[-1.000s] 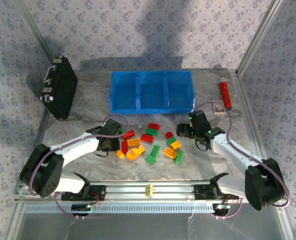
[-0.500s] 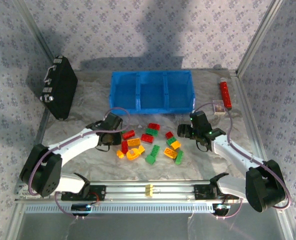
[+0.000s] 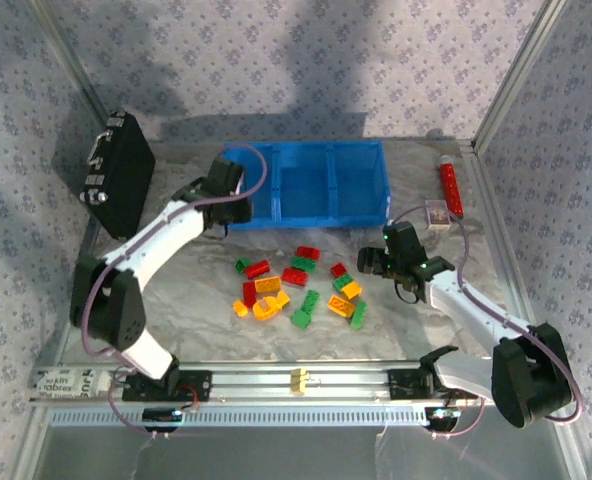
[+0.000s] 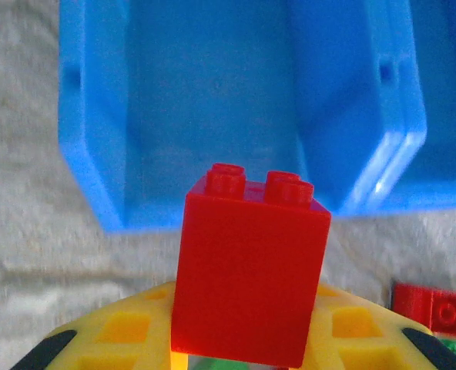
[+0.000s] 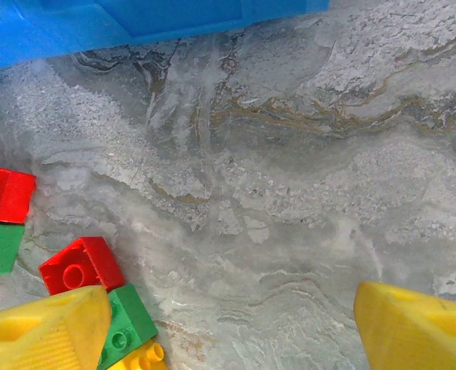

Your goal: Sort the legos into containers by color

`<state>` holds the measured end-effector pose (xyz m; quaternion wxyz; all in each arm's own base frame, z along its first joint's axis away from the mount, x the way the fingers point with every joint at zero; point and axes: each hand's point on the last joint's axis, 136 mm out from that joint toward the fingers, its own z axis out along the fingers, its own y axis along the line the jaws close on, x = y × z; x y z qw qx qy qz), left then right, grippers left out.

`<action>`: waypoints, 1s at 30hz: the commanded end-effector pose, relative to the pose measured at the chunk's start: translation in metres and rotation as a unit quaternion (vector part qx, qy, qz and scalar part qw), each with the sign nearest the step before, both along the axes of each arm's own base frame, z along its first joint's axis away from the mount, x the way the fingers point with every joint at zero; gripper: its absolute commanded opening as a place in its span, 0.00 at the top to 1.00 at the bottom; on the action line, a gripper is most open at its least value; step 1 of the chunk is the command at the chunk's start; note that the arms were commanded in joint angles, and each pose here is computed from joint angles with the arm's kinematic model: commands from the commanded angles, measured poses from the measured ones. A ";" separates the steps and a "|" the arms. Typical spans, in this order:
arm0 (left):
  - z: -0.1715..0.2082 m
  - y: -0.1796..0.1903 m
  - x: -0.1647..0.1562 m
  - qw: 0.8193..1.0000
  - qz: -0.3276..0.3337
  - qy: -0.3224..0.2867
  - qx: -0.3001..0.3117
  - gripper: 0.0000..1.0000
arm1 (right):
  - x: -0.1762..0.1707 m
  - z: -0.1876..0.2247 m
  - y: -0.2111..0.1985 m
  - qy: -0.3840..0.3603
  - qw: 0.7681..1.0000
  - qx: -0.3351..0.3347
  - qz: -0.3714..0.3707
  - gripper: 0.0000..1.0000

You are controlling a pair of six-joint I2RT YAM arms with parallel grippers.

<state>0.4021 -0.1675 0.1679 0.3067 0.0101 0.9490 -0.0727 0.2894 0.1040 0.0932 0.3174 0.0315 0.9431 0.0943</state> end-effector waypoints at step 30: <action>-0.055 0.023 -0.132 0.997 0.005 0.011 -0.079 0.14 | -0.061 0.012 0.109 0.052 0.960 -0.019 0.275 0.20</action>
